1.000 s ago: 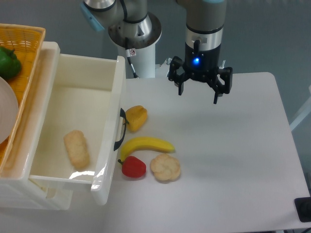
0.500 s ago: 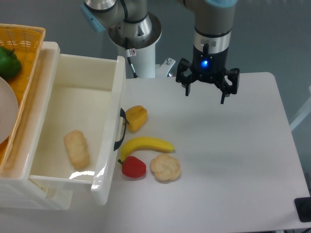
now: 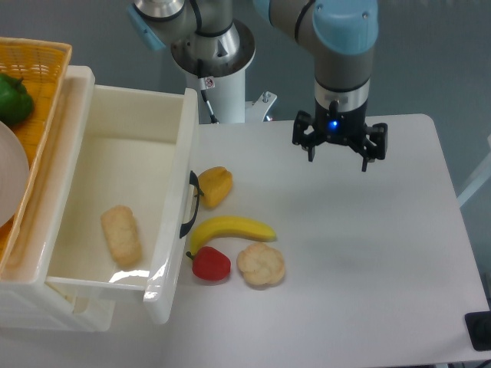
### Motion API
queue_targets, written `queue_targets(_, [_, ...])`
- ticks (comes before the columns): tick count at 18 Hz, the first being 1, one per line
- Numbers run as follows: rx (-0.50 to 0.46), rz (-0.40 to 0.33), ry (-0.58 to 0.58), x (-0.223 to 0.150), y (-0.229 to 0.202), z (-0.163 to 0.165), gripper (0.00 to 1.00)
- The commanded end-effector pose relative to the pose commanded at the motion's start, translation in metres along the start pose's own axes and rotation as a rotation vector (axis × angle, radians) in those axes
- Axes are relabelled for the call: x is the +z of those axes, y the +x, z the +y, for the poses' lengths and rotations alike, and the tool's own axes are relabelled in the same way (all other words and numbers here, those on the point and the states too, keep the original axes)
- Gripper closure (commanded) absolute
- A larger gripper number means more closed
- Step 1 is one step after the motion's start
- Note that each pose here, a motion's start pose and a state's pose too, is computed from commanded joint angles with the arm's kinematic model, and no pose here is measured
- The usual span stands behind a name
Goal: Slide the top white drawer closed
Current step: 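Move the open gripper from its start pose toward the open white drawer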
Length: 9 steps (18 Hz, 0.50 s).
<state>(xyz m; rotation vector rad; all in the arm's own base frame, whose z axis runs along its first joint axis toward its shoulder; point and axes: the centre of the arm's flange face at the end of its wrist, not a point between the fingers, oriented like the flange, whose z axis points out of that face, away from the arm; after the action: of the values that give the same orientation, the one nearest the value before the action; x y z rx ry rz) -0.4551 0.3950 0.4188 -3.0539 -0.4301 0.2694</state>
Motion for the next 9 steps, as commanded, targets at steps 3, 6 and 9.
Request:
queue_targets(3, [-0.071,-0.024,-0.023,0.000,-0.001,0.001,0.00])
queue_targets(6, [-0.136,-0.013,-0.045,0.011,0.008,0.003,0.00])
queue_targets(9, [-0.239,-0.016,-0.081,0.031,0.015,-0.001,0.00])
